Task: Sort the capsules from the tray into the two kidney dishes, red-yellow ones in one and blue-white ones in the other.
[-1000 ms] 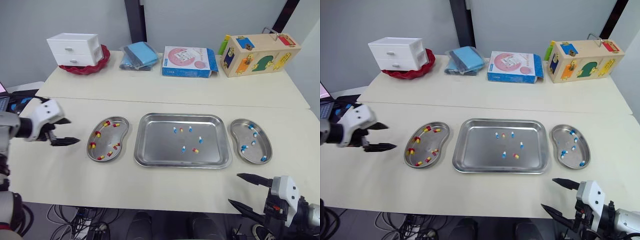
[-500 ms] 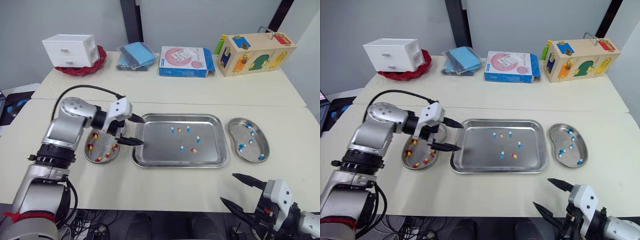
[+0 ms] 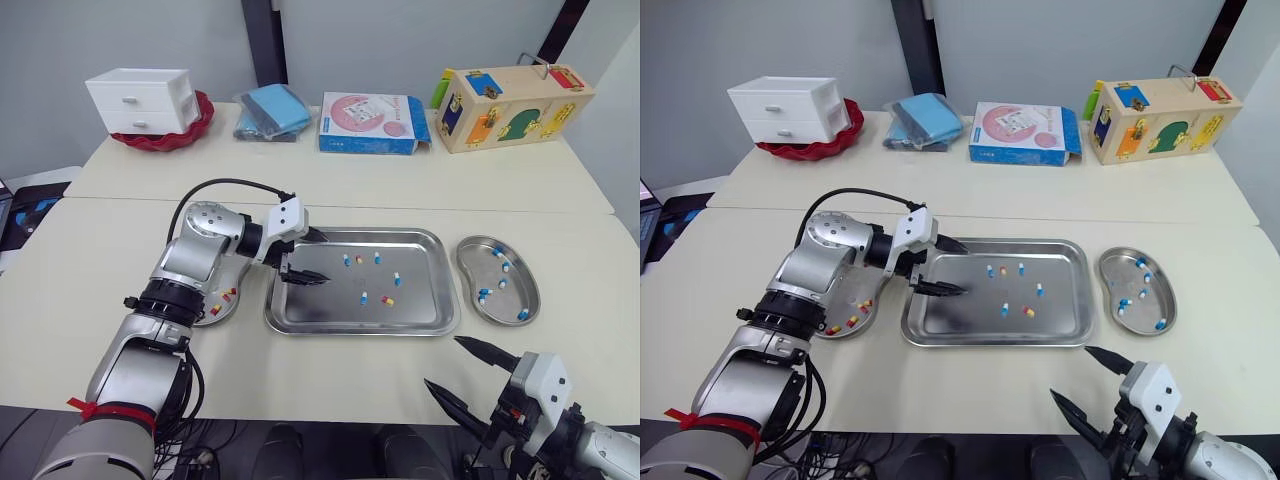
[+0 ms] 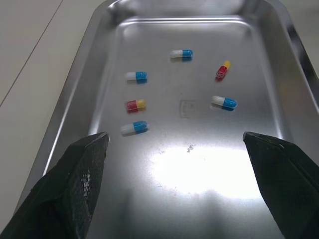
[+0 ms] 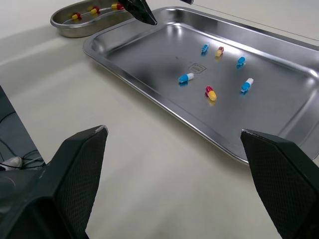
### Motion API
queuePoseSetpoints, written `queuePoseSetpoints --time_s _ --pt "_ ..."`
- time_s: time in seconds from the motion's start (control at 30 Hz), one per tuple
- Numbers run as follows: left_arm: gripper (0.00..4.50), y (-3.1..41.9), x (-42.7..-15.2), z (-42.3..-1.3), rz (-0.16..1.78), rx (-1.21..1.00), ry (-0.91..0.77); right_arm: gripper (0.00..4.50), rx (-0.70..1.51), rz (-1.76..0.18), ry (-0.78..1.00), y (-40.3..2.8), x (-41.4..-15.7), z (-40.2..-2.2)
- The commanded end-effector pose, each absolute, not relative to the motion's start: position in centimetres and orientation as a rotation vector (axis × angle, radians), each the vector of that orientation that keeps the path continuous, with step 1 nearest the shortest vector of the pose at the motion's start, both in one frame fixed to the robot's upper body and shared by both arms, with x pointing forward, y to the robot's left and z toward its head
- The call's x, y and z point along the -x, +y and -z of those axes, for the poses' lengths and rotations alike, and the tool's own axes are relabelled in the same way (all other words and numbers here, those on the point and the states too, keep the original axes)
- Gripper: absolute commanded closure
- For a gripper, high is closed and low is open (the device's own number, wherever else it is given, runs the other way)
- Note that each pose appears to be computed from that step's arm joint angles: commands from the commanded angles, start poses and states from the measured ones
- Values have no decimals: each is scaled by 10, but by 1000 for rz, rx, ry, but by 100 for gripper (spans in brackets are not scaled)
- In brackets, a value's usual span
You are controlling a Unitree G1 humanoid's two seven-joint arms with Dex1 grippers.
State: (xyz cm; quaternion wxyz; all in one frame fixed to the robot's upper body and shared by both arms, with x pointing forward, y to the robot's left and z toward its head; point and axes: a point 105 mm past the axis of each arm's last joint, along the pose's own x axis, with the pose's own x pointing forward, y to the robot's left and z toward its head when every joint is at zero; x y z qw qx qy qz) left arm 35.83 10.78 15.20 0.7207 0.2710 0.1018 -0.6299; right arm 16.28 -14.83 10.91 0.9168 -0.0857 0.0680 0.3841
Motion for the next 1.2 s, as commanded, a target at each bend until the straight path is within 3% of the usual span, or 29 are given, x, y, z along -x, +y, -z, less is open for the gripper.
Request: queuePoseSetpoints --time_s 0.03,0.1,0.3,0.6,0.87,1.2 --pt "2 114 -356 -165 1377 -603 167 0 208 -806 107 -144 -162 -119" --pt "2 122 -350 -169 1378 -573 155 0 223 -811 105 -144 -165 -122" --pt "2 160 -294 -166 1348 -440 105 0 191 -964 153 -133 -189 -156" --pt "2 180 -226 -156 1180 -296 -96 0 360 -1139 285 -127 -248 -192" --pt "2 180 -202 -141 997 -218 -209 0 463 -1235 301 -99 -291 -206" --pt "2 184 -183 -125 834 -137 -219 0 666 -1341 278 -54 -344 -188"
